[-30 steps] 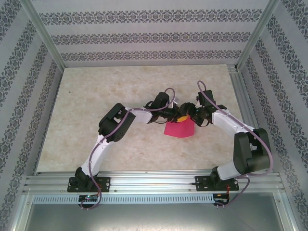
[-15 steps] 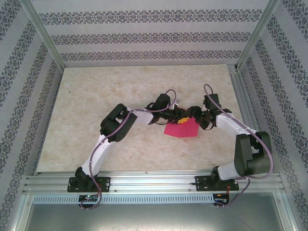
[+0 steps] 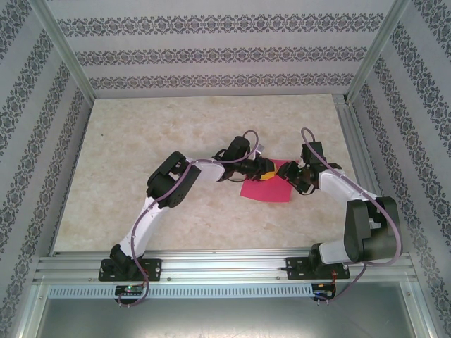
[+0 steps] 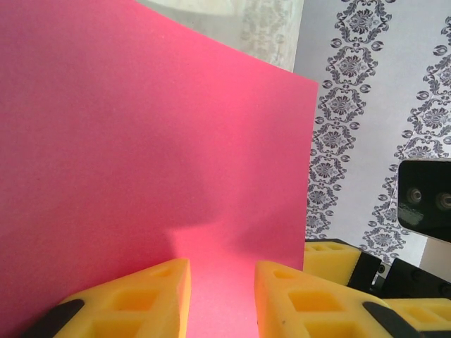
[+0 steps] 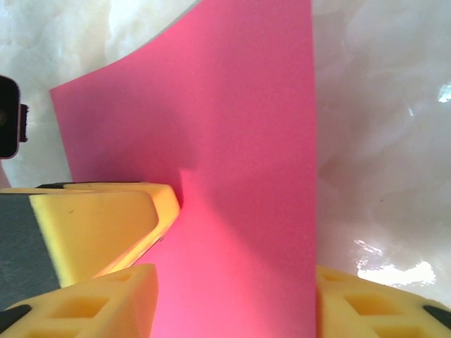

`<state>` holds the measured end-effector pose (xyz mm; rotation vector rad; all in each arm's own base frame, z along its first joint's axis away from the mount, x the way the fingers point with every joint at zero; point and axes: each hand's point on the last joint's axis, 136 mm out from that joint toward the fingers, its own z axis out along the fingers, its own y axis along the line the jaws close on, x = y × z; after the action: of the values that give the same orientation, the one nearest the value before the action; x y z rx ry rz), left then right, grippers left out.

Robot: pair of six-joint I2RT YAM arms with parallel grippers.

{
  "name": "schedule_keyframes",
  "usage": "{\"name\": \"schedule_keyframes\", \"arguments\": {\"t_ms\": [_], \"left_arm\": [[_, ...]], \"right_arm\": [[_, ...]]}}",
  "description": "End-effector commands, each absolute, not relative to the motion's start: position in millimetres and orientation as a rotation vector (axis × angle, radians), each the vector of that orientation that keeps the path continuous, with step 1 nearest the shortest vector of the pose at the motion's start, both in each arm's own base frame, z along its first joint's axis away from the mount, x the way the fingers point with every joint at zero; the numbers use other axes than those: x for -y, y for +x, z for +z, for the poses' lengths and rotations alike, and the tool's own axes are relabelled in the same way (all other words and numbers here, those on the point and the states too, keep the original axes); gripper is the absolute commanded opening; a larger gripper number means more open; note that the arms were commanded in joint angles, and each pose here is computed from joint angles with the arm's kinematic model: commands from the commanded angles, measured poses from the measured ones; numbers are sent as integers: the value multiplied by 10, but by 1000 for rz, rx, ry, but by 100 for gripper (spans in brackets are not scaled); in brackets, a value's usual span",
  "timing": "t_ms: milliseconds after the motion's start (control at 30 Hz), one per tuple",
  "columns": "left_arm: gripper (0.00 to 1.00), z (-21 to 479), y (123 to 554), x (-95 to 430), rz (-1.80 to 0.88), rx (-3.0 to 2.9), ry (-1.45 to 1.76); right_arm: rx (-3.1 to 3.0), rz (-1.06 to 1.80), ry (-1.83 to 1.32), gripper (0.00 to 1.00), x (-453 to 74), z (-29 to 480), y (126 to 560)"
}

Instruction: Fold a paper plane with a square sheet of paper (pick it up from the middle)

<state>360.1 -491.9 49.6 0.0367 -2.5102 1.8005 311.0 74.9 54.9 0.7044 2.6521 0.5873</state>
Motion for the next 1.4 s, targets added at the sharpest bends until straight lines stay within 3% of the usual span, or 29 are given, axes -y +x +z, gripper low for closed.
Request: {"name": "schedule_keyframes", "arguments": {"t_ms": [0,267,667,767,1133,1367], "left_arm": [[31,828,3585,5004,1890,2463,-39],[27,598,3514,4986,1807,2461,6],[27,371,3504,4904,1637,2576,8],[27,449,3503,4921,1687,2555,-6],[28,588,3569,4934,1709,2583,-11],[29,755,3742,4804,1756,2635,23]], "right_arm": [[-2640,538,696,51,-673,576,3119],[-2569,642,678,43,-768,762,3196],[-2604,595,716,45,-724,599,3136],[-2656,503,717,48,-645,522,3083],[-2536,676,671,35,-820,841,3193],[-2520,775,588,41,-1015,949,3255]]}}
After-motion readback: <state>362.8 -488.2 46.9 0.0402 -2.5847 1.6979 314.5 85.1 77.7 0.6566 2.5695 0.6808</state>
